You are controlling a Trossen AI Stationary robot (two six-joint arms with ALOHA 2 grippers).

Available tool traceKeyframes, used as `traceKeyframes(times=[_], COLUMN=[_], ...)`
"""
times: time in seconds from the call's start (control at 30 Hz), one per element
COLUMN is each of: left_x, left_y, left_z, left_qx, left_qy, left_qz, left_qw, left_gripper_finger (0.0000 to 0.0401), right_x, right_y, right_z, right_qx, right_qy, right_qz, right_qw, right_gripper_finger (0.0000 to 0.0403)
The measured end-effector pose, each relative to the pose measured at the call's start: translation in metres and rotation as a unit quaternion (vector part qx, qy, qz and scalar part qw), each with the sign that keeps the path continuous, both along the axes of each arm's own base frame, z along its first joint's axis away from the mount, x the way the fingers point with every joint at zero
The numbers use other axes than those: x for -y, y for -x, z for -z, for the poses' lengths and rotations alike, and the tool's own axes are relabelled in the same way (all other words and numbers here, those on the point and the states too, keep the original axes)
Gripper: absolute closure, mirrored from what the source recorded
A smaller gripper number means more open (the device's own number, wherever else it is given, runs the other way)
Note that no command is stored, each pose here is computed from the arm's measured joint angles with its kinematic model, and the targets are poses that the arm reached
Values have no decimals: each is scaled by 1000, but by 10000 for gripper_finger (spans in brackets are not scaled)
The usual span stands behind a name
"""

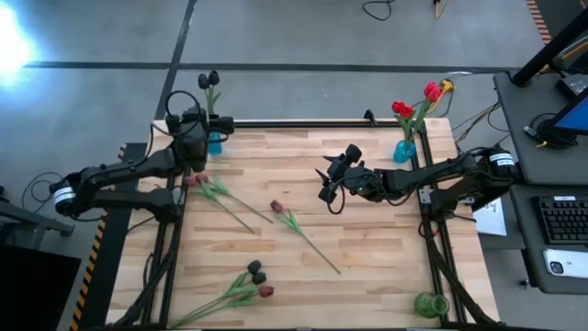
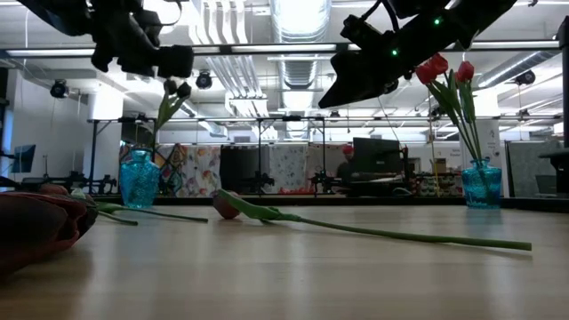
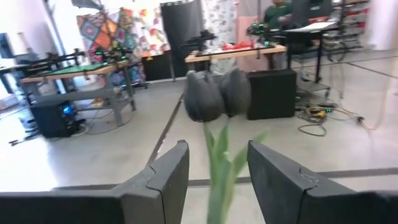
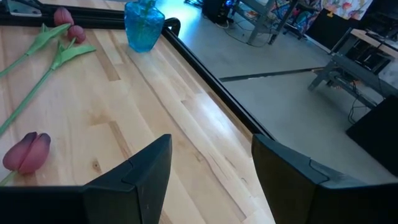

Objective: Sort flowers into vase by color
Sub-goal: Put the black tulip into the left blue vase

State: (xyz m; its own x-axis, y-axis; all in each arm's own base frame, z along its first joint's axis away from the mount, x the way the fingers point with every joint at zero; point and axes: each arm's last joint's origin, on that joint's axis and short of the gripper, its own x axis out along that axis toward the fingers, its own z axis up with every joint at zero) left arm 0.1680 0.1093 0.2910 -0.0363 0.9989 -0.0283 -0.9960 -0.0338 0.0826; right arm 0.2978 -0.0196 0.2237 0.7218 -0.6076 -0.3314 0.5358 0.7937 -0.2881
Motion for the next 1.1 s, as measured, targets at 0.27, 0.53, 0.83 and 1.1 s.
traceKeyframes(times=[0.27, 0.53, 0.83, 1.1], left_x=[26, 50, 62, 68], left_y=[-3, -2, 13, 19], left_z=[-1, -6, -11, -13], left_qx=[-20, -17, -27, -29], left_qy=[8, 5, 3, 2], left_qz=[64, 121, 105, 124], left_qw=[998, 992, 994, 992], left_gripper_finger=[252, 252, 252, 252], right_x=[0, 0, 0, 0], right_y=[0, 0, 0, 0], right_z=[0, 0, 0, 0], right_qx=[-1, -1, -1, -1], right_qy=[1, 1, 1, 1], right_qz=[0, 0, 0, 0], right_qw=[1000, 1000, 1000, 1000], right_gripper_finger=[188, 188, 188, 188])
